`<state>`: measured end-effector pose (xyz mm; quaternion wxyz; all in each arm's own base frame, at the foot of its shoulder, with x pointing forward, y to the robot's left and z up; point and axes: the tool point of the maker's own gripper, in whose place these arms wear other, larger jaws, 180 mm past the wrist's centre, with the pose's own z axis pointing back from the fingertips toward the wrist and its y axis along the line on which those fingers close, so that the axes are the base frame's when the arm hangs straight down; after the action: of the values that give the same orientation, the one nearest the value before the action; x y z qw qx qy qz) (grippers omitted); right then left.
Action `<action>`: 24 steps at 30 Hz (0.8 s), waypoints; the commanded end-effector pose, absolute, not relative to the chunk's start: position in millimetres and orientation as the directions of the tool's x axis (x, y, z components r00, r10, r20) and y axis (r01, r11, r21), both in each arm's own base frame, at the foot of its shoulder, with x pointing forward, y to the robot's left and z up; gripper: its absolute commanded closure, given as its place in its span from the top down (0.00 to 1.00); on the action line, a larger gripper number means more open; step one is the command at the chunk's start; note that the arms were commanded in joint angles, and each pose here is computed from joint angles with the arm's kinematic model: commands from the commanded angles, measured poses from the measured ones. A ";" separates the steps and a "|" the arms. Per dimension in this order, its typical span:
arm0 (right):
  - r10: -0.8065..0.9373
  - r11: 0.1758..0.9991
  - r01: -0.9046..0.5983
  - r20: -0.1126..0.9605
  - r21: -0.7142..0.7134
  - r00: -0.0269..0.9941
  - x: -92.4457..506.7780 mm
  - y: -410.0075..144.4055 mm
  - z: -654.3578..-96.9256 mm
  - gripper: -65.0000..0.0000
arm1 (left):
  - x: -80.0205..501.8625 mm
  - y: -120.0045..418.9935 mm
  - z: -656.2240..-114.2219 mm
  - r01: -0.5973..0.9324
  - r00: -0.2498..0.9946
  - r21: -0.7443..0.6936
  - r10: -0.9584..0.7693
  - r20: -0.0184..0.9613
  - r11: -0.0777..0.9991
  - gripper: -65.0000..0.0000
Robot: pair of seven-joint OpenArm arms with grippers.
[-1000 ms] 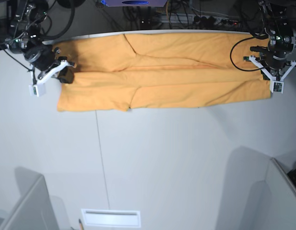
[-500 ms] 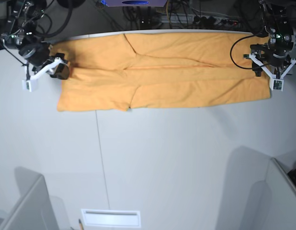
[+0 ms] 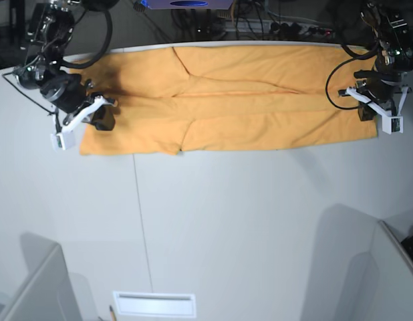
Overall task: Fold the T-shirt properly
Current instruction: 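Lower the folded hem onto the shirt near the collar edge, then open both grippers and lift them away from the folded shirt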
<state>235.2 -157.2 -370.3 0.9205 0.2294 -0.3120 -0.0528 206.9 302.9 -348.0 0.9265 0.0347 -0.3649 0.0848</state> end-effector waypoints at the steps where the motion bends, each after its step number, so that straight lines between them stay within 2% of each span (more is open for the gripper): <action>1: -0.249 0.888 -0.041 0.553 0.459 0.795 237.0 -161.3 -371.1 0.00 | 205.0 313.2 -349.2 -0.202 0.725 0.042 0.120 0.679 0.979 0.00; 4: -0.267 0.885 0.015 0.481 0.465 0.835 221.4 -170.9 -397.0 0.00 | 195.1 324.5 -366.0 -0.215 0.769 0.108 0.100 0.631 0.971 0.00; 12: -0.315 0.886 0.107 0.416 0.450 0.853 195.9 -192.7 -437.9 0.00 | 184.6 333.7 -383.0 -0.231 0.801 0.121 0.118 0.586 0.965 0.00; 14: -0.301 0.891 0.090 0.429 0.446 0.852 197.9 -192.1 -432.6 0.00 | 185.9 332.6 -379.7 -0.231 0.795 0.118 0.117 0.595 0.966 0.00; 19: -0.203 0.912 -0.046 0.544 0.408 0.814 208.9 -175.3 -383.2 0.00 | 191.3 329.6 -365.5 -0.223 0.775 0.132 0.093 0.626 0.966 0.00; 24: -0.177 0.907 -0.078 0.542 0.414 0.821 220.6 -164.8 -375.0 0.00 | 192.1 333.5 -380.7 -0.247 0.786 0.109 0.134 0.603 0.963 0.00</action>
<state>215.6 -162.1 -382.8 0.9341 0.2156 -0.2826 -0.0327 180.7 330.1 -393.0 0.9478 0.0858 -0.2871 0.1088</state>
